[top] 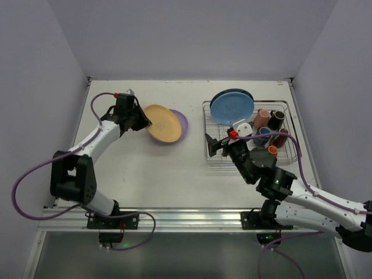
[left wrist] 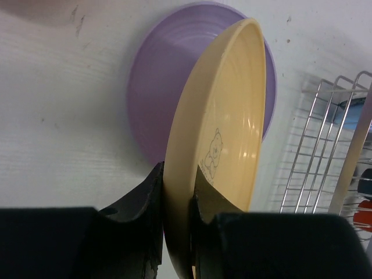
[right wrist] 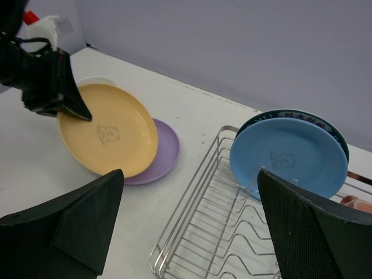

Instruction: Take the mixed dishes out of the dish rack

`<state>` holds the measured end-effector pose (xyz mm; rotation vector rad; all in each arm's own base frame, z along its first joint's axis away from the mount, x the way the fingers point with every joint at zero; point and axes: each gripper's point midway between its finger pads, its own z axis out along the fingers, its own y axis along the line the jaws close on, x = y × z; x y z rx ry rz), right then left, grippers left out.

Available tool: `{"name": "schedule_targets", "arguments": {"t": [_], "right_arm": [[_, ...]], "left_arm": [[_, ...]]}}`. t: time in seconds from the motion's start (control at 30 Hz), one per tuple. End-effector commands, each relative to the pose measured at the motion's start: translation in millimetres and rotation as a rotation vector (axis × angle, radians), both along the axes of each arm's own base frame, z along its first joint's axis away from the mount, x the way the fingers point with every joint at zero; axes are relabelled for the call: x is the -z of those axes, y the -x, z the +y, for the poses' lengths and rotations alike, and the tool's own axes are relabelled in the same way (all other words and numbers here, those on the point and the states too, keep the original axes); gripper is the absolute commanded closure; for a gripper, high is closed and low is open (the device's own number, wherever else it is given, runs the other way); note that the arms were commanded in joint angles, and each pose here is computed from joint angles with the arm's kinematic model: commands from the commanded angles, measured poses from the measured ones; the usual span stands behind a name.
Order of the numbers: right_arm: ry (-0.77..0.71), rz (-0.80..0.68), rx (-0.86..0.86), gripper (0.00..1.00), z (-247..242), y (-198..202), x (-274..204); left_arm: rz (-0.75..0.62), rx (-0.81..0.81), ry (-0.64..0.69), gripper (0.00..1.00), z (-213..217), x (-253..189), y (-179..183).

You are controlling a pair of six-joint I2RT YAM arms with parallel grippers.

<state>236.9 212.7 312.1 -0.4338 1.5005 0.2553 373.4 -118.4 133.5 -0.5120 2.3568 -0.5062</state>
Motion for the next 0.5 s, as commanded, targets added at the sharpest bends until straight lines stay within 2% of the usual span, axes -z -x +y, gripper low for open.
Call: {"name": "schedule_targets", "arguments": {"t": [0.0,0.17,0.23,0.3,0.37,0.47], "right_arm": [[-0.143,0.005,0.022,0.01,1.1,-1.3,-11.8],[-0.164,0.018,0.038,0.01,-6.3,1.0,-12.0],[-0.178,0.019,0.033,0.01,-9.0,3.7,-13.8],[-0.187,0.014,0.032,0.01,-11.6,4.9,-16.1],[-0.186,0.015,0.052,0.01,-15.1,3.7,-14.9],[-0.170,0.023,0.075,0.01,-17.4,1.7,-11.9]], "left_arm": [[-0.093,0.012,0.106,1.00,-21.5,-24.8,-47.3],[-0.063,-0.011,0.087,0.96,-20.1,-5.8,-62.8],[-0.057,-0.004,0.081,0.91,-21.2,-0.2,-64.5],[-0.039,0.000,0.072,0.81,-21.6,8.4,-65.6],[-0.029,0.008,0.069,0.68,-23.9,13.6,-65.2],[-0.050,0.024,0.025,0.33,-30.7,9.7,-64.5]]}}
